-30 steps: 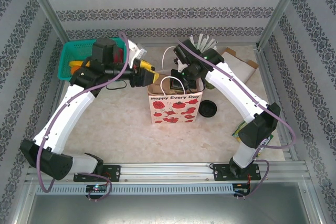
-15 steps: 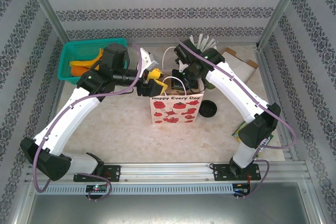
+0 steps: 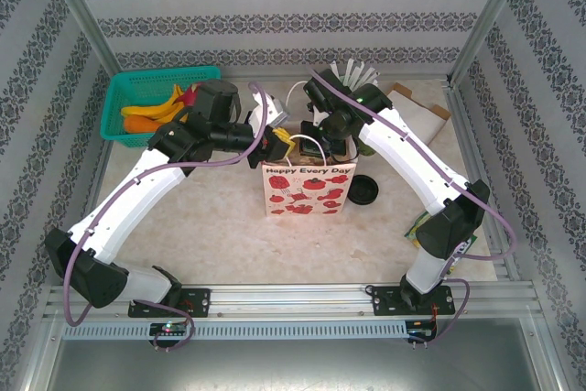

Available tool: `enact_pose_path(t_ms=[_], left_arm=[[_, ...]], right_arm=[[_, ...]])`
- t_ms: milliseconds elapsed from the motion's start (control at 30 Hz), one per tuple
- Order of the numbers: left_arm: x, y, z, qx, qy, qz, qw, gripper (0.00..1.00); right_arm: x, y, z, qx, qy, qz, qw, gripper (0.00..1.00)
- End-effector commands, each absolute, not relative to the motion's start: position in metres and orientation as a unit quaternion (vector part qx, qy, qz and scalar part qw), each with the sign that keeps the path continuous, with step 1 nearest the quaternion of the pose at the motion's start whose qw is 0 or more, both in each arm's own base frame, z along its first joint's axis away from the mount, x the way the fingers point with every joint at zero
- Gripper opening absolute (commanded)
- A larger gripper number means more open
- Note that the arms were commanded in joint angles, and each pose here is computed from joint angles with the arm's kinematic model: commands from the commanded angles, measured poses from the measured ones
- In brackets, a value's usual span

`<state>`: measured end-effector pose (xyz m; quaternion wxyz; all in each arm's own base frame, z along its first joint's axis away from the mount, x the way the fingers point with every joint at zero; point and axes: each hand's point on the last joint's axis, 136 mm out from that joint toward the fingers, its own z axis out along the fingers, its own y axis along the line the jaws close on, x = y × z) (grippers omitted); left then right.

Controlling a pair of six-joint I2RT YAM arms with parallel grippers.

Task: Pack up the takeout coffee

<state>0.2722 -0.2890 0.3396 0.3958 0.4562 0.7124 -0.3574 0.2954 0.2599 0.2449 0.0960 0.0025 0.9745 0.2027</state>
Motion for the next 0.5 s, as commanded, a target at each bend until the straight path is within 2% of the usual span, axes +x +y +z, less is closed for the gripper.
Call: enact_pose_path(t_ms=[0,200,467], left_arm=[[0.239,-0.29,0.343,0.501,0.678,-0.382,0.379,0.01],[0.206,-0.284,0.358,0.531,0.634,-0.403,0.391,0.0],[0.208,-0.292,0.361,0.535,0.633,-0.404,0.387,0.0]], right_arm=[[0.3,0.247,0.24,0.024,0.98,0.166,0.106,0.0],[0.304,0.244,0.229,0.028,0.985,0.142,0.098,0.0],[0.302,0.243,0.218,0.023,0.988,0.122,0.089,0.0]])
